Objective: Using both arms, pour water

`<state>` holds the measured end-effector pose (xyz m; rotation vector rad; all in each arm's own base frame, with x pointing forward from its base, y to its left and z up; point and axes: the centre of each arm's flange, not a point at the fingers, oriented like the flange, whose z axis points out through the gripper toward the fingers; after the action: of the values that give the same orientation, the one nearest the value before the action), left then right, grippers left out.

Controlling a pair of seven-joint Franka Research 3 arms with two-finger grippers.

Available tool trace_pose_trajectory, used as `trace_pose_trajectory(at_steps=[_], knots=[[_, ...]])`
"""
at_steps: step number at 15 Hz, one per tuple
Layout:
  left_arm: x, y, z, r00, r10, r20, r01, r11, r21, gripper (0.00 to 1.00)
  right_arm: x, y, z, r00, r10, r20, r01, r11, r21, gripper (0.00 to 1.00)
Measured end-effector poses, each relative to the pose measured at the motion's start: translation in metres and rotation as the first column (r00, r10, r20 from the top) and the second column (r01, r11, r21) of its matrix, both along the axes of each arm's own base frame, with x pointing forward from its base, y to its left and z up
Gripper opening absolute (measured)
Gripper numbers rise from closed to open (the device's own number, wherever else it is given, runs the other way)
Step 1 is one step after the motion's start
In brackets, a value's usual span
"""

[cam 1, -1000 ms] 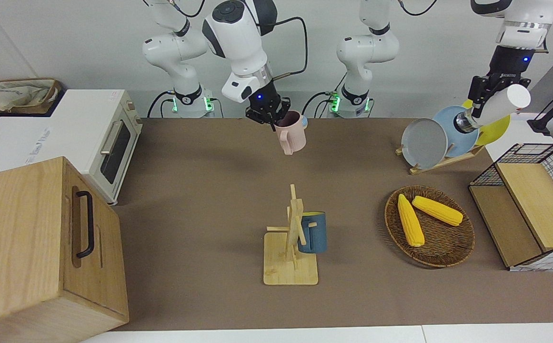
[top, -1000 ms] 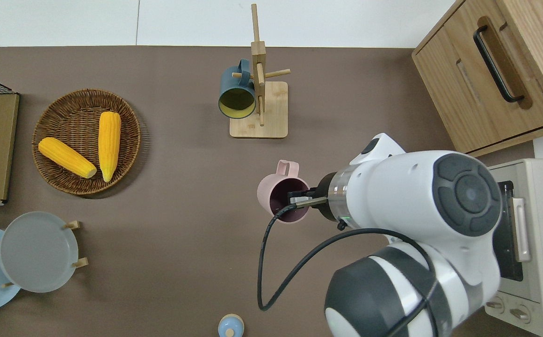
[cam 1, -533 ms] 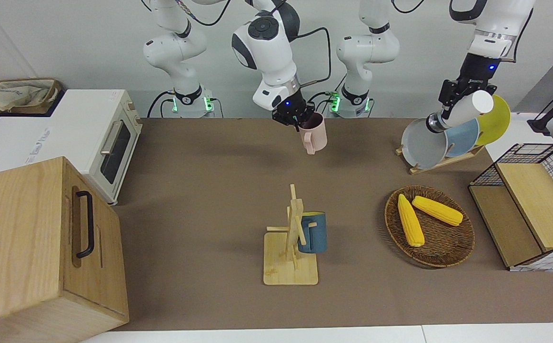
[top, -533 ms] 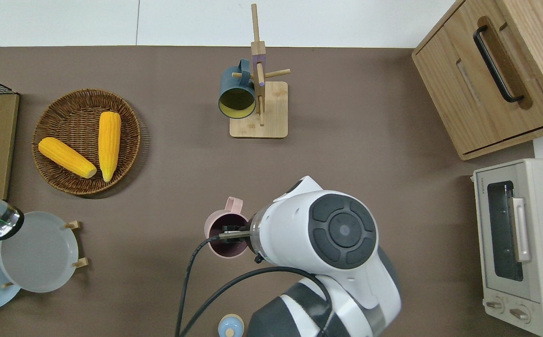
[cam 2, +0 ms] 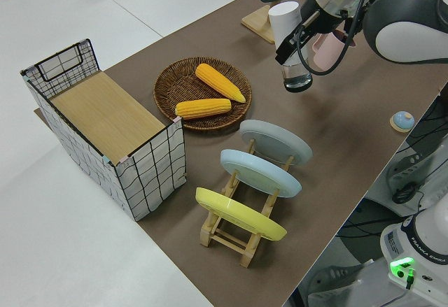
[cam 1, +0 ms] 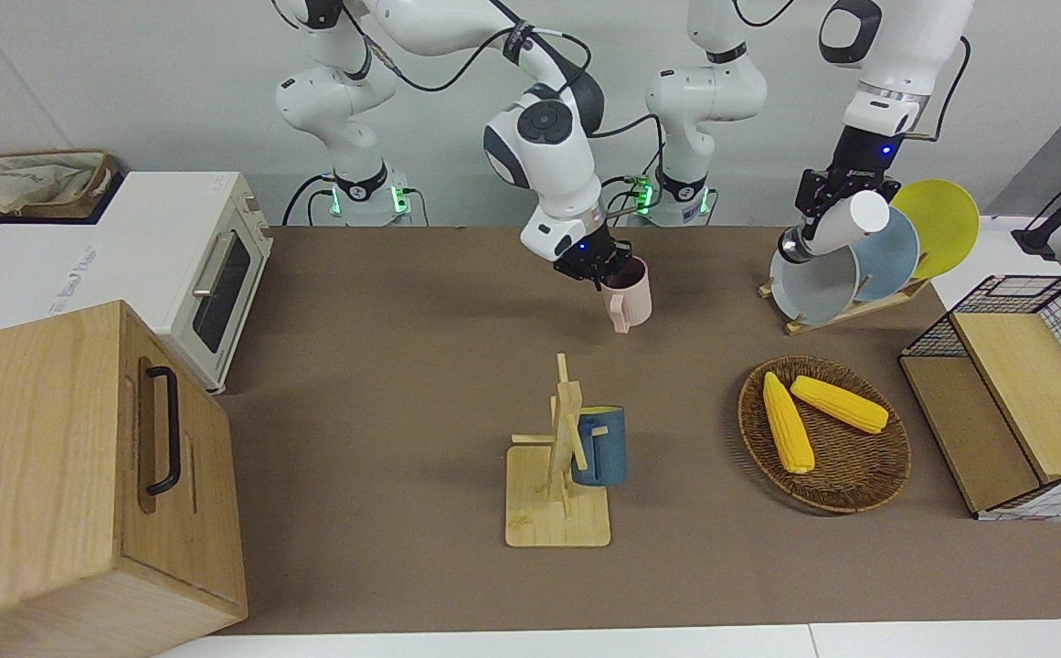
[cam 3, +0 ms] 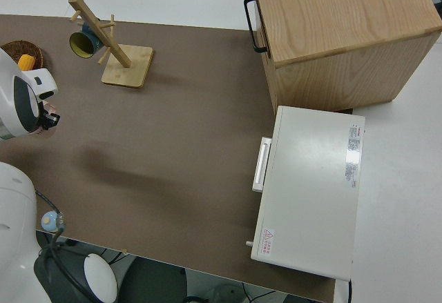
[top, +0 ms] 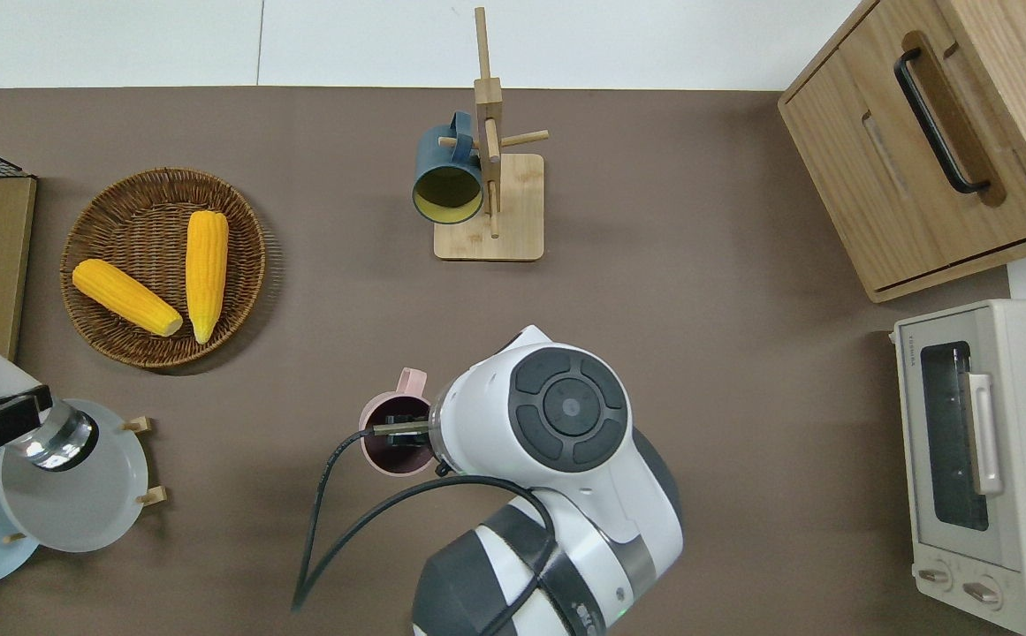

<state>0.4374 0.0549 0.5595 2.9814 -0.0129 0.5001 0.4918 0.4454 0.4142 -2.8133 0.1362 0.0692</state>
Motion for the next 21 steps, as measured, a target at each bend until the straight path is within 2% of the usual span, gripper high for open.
trace_pose_trajectory(at_steps=[4, 8, 12, 17, 21], knots=[[-0.001, -0.010, -0.007, 0.9998, -0.011, -0.014, 0.011, 1.000, 0.005, 0.63, 0.006, 0.017, -0.022, 1.000, -0.005, -0.022, 0.005, 1.000, -0.006, 0.05], [-0.001, -0.017, -0.013, 0.9995, -0.017, -0.027, 0.018, 1.000, 0.008, 0.63, 0.010, 0.024, -0.033, 0.999, -0.047, -0.017, 0.048, 0.999, 0.004, 0.05], [-0.003, -0.040, -0.026, 0.9970, -0.055, -0.055, 0.057, 0.998, 0.025, 0.63, 0.012, 0.028, -0.048, 0.997, -0.074, -0.020, 0.074, 0.997, 0.006, 0.05], [-0.005, -0.061, -0.031, 0.9942, -0.085, -0.066, 0.088, 0.995, 0.042, 0.63, 0.002, 0.046, -0.067, 0.996, -0.085, -0.023, 0.085, 0.996, 0.016, 0.05], [-0.005, -0.066, -0.033, 0.9931, -0.093, -0.071, 0.097, 0.994, 0.046, 0.63, 0.003, 0.046, -0.069, 0.996, -0.089, -0.022, 0.089, 0.996, 0.017, 0.05]])
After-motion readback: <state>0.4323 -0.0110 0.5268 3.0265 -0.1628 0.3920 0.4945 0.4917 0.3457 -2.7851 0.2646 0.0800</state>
